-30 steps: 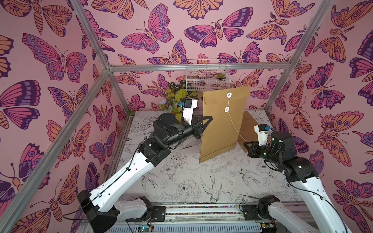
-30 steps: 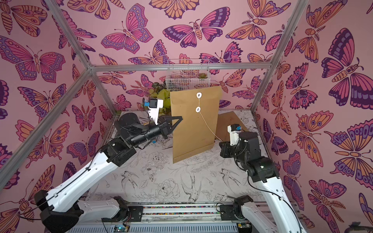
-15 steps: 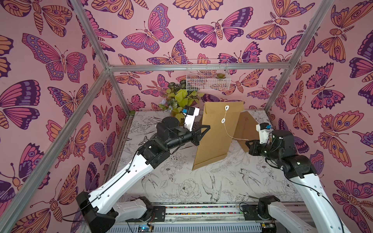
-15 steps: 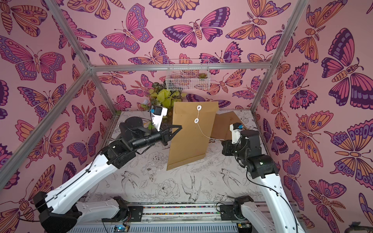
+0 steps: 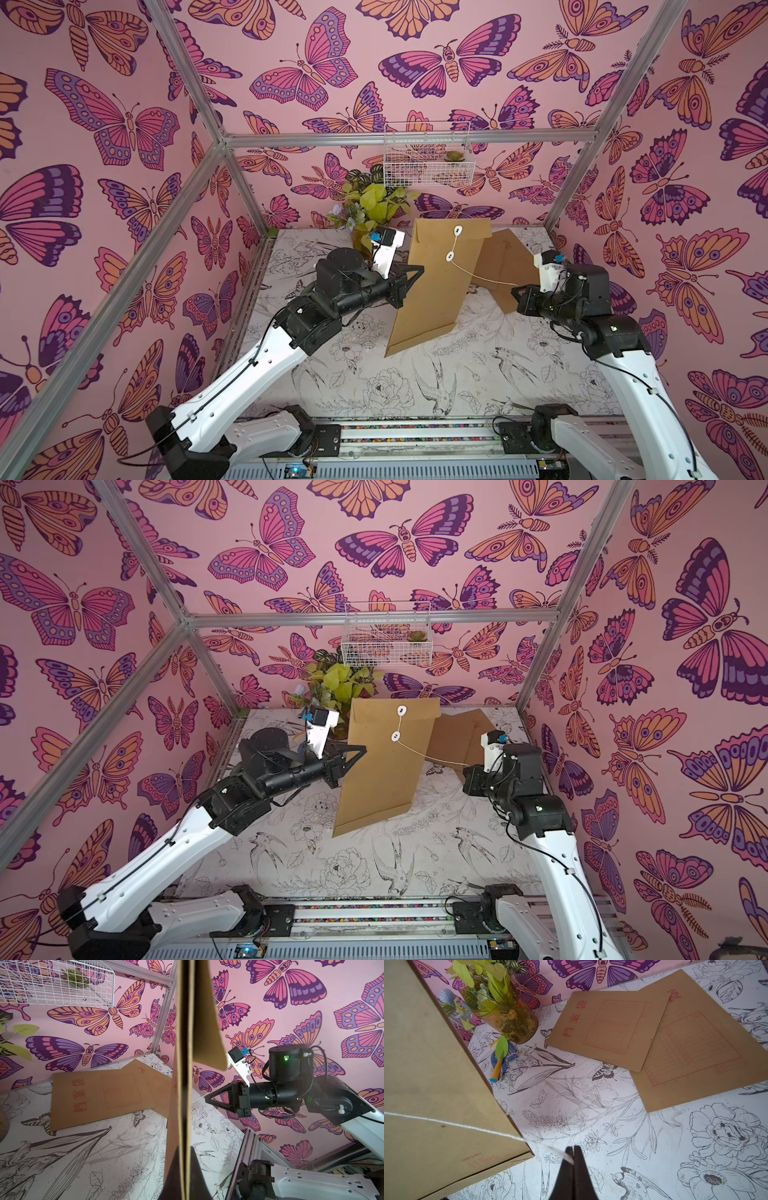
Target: Open the file bag
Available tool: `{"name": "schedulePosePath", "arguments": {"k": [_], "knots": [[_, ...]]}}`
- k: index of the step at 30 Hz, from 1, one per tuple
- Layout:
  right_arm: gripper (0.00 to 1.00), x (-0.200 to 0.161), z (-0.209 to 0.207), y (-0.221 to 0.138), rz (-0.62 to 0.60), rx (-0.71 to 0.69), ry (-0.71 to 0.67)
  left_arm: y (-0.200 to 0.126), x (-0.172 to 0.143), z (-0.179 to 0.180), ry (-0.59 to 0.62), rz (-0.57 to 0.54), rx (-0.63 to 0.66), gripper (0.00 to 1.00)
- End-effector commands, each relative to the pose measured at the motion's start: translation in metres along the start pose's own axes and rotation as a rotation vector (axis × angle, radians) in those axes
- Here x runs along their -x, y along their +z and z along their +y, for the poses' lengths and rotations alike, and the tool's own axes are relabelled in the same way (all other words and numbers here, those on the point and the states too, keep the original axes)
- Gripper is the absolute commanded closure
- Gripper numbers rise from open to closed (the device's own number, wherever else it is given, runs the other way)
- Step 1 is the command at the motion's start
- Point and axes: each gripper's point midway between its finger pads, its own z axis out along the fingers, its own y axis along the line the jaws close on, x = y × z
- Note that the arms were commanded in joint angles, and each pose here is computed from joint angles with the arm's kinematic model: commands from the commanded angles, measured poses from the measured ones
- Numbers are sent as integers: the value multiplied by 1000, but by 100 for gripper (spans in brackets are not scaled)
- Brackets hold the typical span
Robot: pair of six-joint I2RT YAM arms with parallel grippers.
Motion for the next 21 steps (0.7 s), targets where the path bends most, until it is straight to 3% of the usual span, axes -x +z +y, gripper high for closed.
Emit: {"name": "schedulePosePath", "arguments": {"k": [1, 21], "knots": [[100, 3, -1, -3, -8, -4, -14, -10, 7, -4, 30, -35, -10, 99], [100, 25, -20, -23, -100, -88, 26, -17, -11, -6, 52, 30, -30, 99]]}}
